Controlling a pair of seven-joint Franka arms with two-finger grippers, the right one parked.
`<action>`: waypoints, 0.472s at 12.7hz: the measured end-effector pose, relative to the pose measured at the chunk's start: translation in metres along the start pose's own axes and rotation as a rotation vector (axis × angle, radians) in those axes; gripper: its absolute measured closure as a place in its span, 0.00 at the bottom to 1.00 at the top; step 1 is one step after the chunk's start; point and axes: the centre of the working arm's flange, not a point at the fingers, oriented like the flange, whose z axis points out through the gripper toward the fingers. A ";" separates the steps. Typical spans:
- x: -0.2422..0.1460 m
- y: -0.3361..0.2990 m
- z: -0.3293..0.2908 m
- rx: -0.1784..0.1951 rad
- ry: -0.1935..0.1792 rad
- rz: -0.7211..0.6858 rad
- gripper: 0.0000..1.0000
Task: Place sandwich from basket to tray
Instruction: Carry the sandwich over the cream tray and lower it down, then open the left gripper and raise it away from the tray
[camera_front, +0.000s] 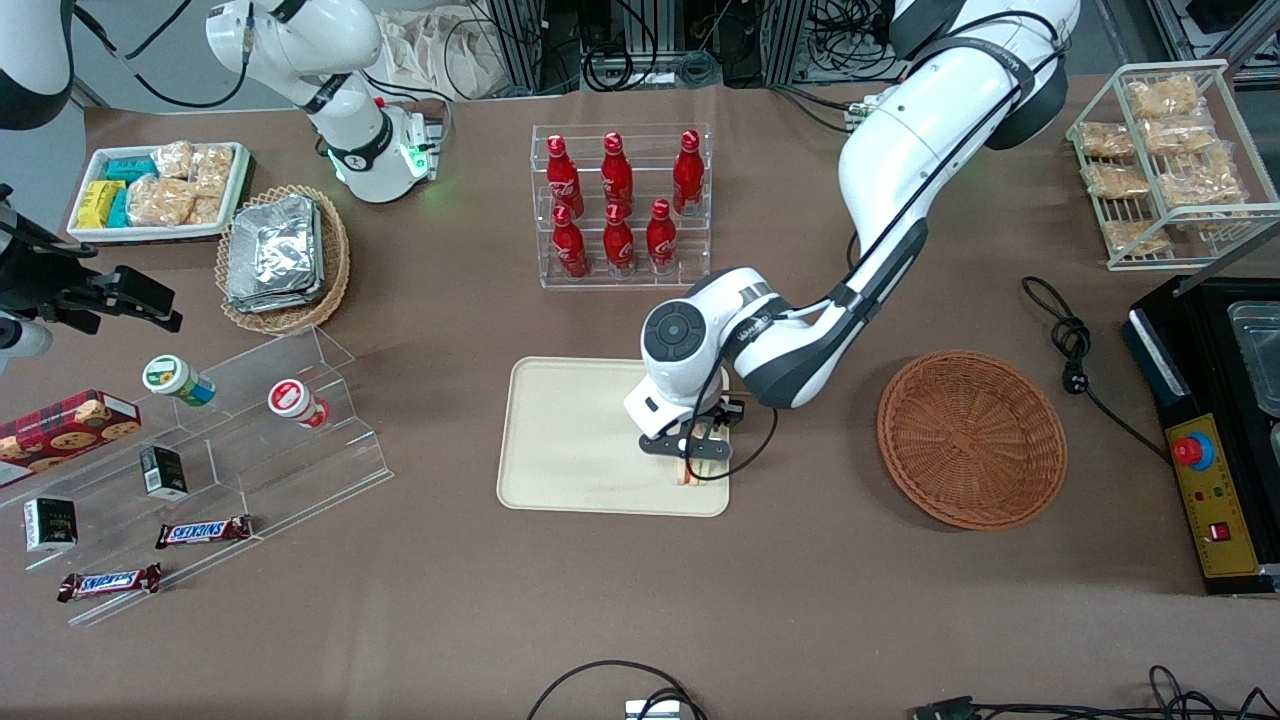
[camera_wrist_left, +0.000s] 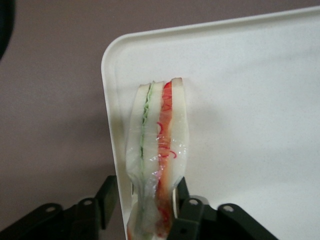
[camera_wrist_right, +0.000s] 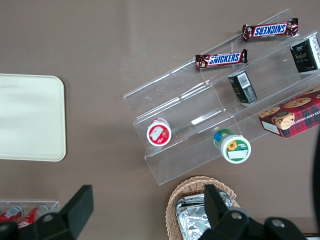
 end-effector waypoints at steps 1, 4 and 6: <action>0.003 -0.002 -0.004 -0.004 0.007 -0.026 0.29; 0.010 -0.013 -0.046 0.000 0.038 -0.093 0.00; 0.013 -0.033 -0.105 -0.037 0.056 -0.150 0.00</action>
